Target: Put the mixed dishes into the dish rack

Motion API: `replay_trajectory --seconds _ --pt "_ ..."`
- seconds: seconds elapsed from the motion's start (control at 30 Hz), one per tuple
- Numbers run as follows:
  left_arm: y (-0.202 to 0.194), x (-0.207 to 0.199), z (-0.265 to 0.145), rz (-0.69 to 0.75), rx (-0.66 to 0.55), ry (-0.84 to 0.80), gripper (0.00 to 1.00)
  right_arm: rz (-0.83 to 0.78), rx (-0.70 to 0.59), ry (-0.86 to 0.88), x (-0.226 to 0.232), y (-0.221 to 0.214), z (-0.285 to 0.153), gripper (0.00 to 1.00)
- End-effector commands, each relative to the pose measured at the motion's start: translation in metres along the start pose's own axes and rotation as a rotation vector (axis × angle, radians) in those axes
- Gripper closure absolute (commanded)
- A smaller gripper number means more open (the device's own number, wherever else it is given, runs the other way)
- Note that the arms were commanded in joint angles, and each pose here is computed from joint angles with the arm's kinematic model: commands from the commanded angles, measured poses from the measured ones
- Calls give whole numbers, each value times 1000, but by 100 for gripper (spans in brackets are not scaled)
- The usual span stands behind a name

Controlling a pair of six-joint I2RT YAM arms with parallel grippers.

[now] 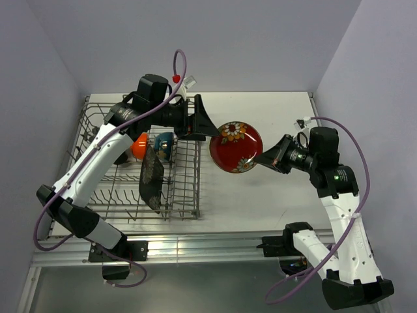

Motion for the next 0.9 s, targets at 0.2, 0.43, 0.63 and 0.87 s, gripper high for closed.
replay_trajectory --seconds 0.2,0.43,0.63,0.87 --pt "-2 1 8 6 57 -59 8 -47 111 282 62 -4 -23 100" --pt "1 -24 2 -4 42 -250 40 -60 142 322 73 3 -19 100" --pt "0 -34 -1 -29 23 -386 98 -80 189 359 84 7 -13 100" --pt "28 -31 -35 29 -182 -227 100 -141 223 362 98 12 -9 38"
Point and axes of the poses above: each gripper's point midway between its finger pads, its own z axis out along the fingers, its own x axis along the line the jaws close on, y = z × x, the point moved 6 cm from there along -z, back along the fingers, and after that the axes turned 12 degrees about z, right-handed, at the moved point
